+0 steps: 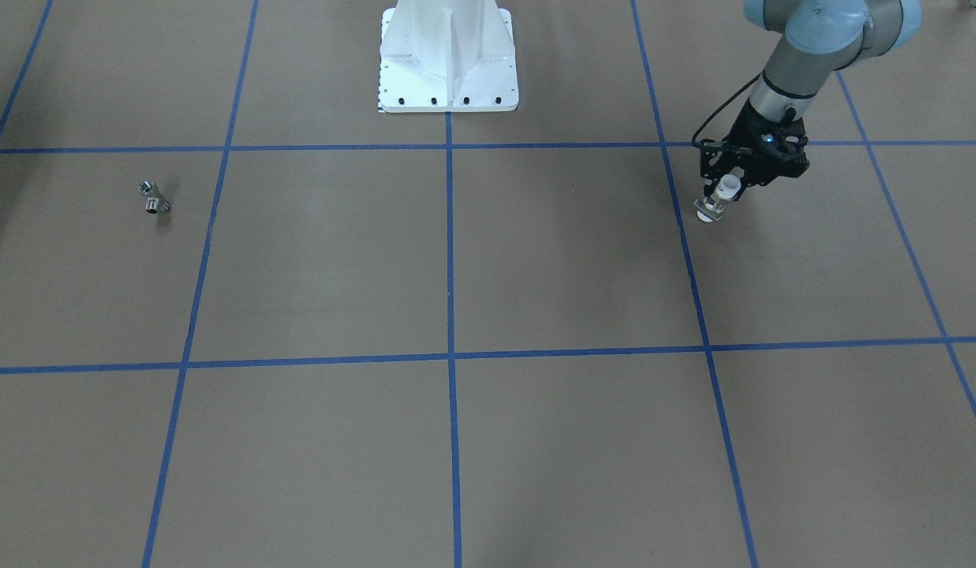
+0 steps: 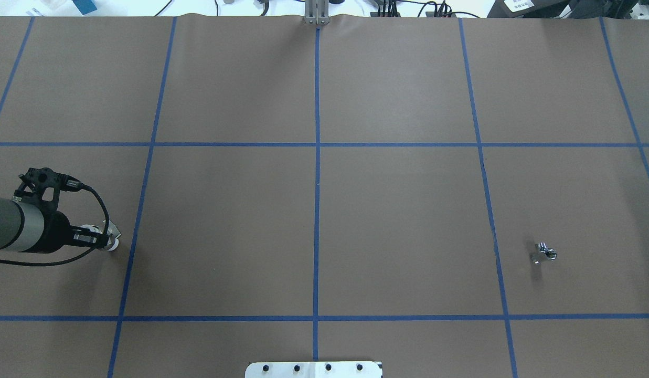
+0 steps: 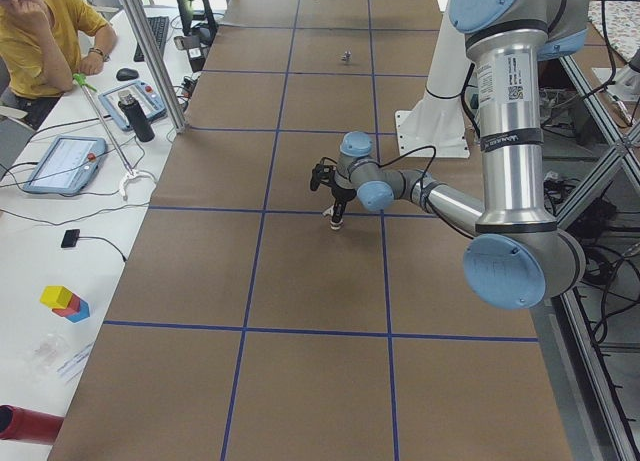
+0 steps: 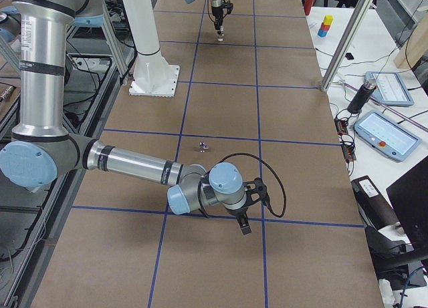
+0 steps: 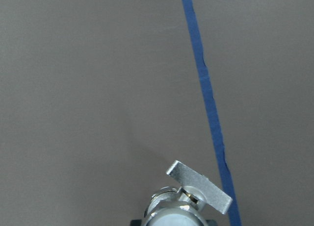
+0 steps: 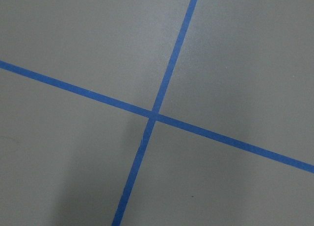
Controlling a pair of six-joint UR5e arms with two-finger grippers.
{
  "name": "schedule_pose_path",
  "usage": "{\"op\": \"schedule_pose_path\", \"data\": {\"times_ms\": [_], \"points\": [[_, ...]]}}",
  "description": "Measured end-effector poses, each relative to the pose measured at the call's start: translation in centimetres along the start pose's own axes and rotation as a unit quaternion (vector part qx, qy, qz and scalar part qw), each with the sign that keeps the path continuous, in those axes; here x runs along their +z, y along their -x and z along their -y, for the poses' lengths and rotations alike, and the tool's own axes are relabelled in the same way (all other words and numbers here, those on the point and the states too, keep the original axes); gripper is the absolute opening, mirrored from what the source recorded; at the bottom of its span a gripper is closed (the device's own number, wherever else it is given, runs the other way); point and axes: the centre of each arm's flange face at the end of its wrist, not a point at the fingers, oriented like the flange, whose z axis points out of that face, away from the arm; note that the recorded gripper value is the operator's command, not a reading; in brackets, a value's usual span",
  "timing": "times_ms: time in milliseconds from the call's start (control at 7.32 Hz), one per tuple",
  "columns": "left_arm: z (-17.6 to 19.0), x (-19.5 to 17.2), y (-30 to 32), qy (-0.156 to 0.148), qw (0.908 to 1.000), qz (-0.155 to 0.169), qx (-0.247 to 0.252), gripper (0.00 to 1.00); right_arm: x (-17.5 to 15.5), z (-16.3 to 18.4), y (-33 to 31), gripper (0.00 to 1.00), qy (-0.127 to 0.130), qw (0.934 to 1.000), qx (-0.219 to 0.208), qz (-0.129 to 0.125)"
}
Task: Assemble PPR valve and pipe with both arms
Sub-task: 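Carry the valve with the left gripper to the table center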
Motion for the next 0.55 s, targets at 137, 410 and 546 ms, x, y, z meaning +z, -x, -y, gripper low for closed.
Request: {"op": "schedule_pose_path", "data": {"times_ms": [137,410,546], "points": [[0.6,-0.5,-1.0,-0.003,1.0000,-0.005,0.001,0.00,0.0,0.0,0.0,1.00,0.000,1.0000,0.000,0.000],[4.4,-1.0,-6.6,0.000,1.0000,0.000,-0.007,0.00,0.1,-0.1,-0.1,1.00,0.001,1.0000,0.001,0.000],[7.1,-1.5,-10.7,0.004,0.9997,0.005,-0.023,0.00,0.1,-0.3,-0.1,1.00,0.001,1.0000,0.001,0.000]]}}
